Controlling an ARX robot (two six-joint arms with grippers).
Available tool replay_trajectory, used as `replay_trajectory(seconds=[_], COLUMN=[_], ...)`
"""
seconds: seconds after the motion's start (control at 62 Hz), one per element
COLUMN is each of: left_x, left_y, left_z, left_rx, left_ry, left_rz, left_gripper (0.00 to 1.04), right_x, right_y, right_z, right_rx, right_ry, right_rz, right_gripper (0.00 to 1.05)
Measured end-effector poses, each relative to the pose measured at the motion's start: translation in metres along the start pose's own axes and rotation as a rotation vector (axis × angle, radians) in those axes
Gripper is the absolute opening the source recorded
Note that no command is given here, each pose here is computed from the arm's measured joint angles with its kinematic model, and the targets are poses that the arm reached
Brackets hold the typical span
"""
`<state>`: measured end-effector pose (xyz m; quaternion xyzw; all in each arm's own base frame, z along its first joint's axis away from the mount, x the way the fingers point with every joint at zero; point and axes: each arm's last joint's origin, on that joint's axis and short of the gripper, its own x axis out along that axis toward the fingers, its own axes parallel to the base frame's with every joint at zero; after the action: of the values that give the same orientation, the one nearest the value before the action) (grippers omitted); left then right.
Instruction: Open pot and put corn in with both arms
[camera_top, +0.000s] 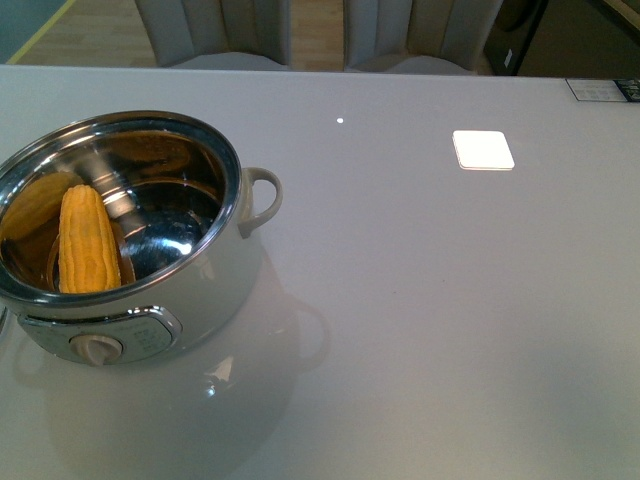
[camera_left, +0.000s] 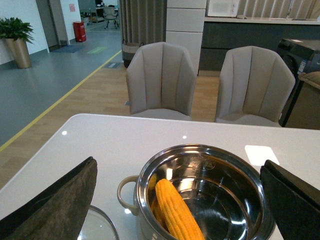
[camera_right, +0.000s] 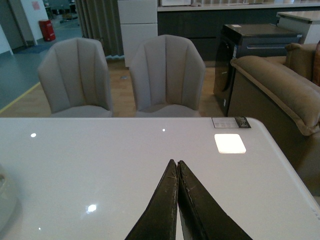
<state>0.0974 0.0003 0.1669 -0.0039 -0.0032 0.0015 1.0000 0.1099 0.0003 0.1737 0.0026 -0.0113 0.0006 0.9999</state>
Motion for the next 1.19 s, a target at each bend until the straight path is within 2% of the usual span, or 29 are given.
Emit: replay_trajectory(seconds=[0.161,0.645,1.015,1.128,1.193], left_x=[0.000,0.000,0.000,0.000,0.000], left_y=[0.000,0.000,0.000,0.000,0.000], left_z=[0.000,0.000,0.000,0.000,0.000], left_rx=[0.000,0.000,0.000,0.000,0.000], left_ry=[0.000,0.000,0.000,0.000,0.000], left_rz=[0.000,0.000,0.000,0.000,0.000], left_gripper=[0.98,0.98,0.98,0.98,0.98], right_x=[-0.009,-0.013,-0.013,-0.013,-0.013], right_y=[0.000,0.000,0.000,0.000,0.000], right_z=[-0.004,-0.003,-0.003,-0.003,-0.003], right_rx=[0.000,-0.002,-0.002,-0.002,-0.002], right_ry=[0.034,0.005,0.005,0.006,0.005], right_rz=[0.001,0.000,0.000,0.000,0.000], right_gripper=[0.02,0.03,0.71,0.96,0.96])
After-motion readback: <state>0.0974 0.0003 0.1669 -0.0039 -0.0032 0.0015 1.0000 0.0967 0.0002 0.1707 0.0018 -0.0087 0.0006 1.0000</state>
